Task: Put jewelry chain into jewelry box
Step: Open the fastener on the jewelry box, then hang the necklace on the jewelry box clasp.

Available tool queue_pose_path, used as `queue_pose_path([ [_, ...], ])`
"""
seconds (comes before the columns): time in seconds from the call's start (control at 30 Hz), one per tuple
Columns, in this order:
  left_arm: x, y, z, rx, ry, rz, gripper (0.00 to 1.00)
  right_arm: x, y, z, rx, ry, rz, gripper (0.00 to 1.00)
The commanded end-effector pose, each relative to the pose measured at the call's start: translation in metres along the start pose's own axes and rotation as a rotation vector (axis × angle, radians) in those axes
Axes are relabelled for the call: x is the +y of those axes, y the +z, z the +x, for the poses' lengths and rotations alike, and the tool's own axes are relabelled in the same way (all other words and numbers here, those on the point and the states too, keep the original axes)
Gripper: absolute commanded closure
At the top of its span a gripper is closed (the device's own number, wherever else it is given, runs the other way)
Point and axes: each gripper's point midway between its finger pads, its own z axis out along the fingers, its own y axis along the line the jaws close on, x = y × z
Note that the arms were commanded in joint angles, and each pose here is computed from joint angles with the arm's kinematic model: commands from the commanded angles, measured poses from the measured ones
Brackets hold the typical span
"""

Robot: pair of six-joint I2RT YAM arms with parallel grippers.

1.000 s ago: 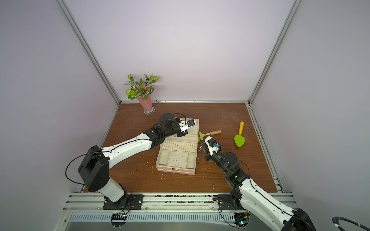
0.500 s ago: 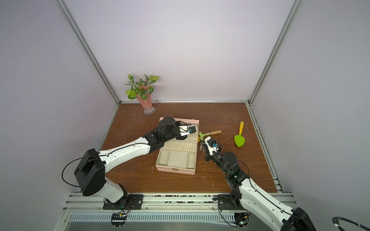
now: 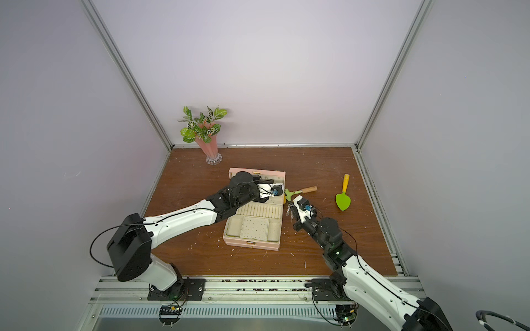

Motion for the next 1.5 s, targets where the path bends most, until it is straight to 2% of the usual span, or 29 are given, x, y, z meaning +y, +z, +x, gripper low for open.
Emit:
queue_pose_path([
  [0.0,-0.063,0.003,0.031,0.111,0.011,0.194,0.98,-0.002,0.000,-0.009,-0.042,0.019,0.007,1.00],
  [0.1,-0.059,0.004,0.028,0.103,-0.018,0.182,0.97,-0.003,0.000,-0.010,-0.041,0.019,0.009,1.00],
  [0.17,-0.049,0.004,0.025,0.106,-0.058,0.148,0.93,-0.003,0.000,-0.010,-0.043,0.018,0.010,1.00],
  [0.3,-0.021,0.000,0.009,0.068,-0.167,0.067,0.73,-0.003,0.000,-0.014,-0.048,0.014,0.011,1.00],
  [0.4,-0.006,-0.009,-0.006,0.017,-0.240,0.048,0.64,-0.003,0.000,-0.019,-0.046,0.010,0.008,1.00],
  [0.73,0.017,-0.069,-0.042,-0.176,-0.509,0.045,0.52,0.003,0.002,-0.035,0.015,-0.012,-0.035,1.00],
  [0.97,-0.004,-0.104,-0.053,-0.343,-0.804,0.142,0.41,0.011,0.010,-0.056,0.044,-0.005,-0.093,1.00],
  [1.1,-0.018,-0.106,-0.054,-0.404,-0.938,0.199,0.34,0.020,0.018,-0.065,0.052,0.009,-0.152,1.00],
  [1.27,-0.034,-0.097,-0.061,-0.454,-1.048,0.298,0.29,0.032,0.027,-0.074,0.054,0.033,-0.227,1.00],
  [1.47,-0.037,-0.088,-0.063,-0.483,-1.071,0.338,0.29,0.039,0.033,-0.079,0.051,0.045,-0.264,1.00],
])
